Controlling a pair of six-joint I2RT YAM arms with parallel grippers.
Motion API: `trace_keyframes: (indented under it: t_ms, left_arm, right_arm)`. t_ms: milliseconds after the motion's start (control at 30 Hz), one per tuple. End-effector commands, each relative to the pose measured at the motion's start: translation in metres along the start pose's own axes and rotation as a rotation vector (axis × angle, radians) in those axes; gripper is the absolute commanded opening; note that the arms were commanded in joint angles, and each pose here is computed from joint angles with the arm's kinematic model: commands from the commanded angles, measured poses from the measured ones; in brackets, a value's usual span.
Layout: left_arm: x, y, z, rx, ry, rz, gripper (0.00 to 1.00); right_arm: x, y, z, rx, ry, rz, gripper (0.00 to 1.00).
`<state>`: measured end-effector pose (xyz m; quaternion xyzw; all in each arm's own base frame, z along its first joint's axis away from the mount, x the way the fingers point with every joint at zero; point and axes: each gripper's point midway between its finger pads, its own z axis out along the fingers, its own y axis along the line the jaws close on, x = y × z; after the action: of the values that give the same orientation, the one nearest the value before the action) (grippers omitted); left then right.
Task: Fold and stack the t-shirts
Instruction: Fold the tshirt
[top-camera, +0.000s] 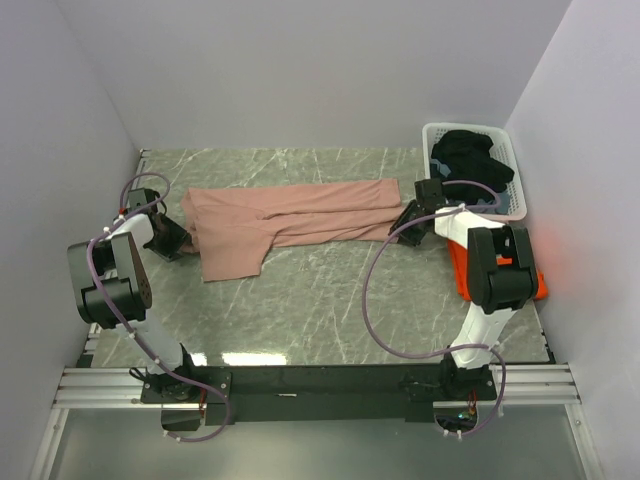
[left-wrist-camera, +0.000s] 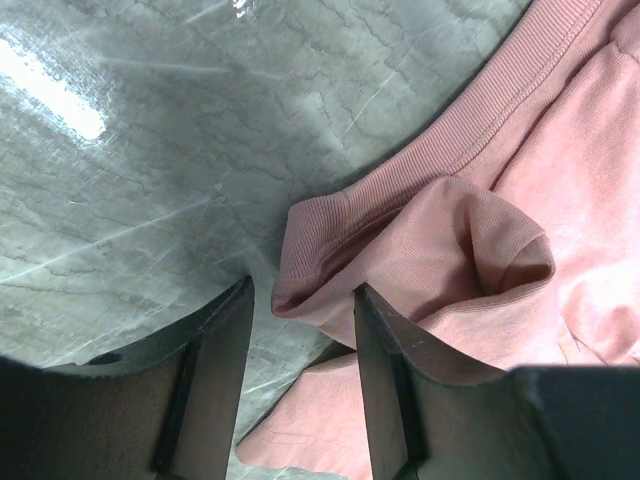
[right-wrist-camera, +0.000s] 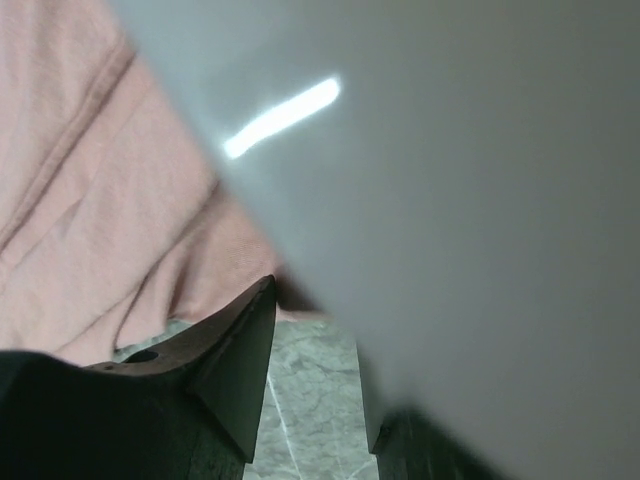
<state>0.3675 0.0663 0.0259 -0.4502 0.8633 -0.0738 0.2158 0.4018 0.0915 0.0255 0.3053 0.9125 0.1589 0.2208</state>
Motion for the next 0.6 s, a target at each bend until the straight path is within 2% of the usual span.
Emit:
trace_keyframes:
  t_ms: [0, 267, 400, 567]
  left_arm:
    - [-0.009, -0.005, -0.001, 0.016, -0.019, 0.002, 0.50]
    - [-0.011, -0.006, -0.004, 0.026, -0.023, 0.001, 0.50]
    - [-0.011, -0.008, -0.005, 0.032, -0.024, 0.003, 0.50]
    - [-0.010, -0.008, -0.006, 0.036, -0.021, 0.005, 0.50]
  right_arm:
    - [-0.005, -0.010, -0.015, 0.074, -0.065, 0.014, 0.46]
    - [-0.042, -0.027, -0.030, 0.130, -0.148, -0.028, 0.48]
    - [-0.068, -0.032, -0.047, 0.161, -0.231, -0.068, 0.47]
    - [-0.114, -0.058, -0.067, 0.243, -0.376, 0.012, 0.47]
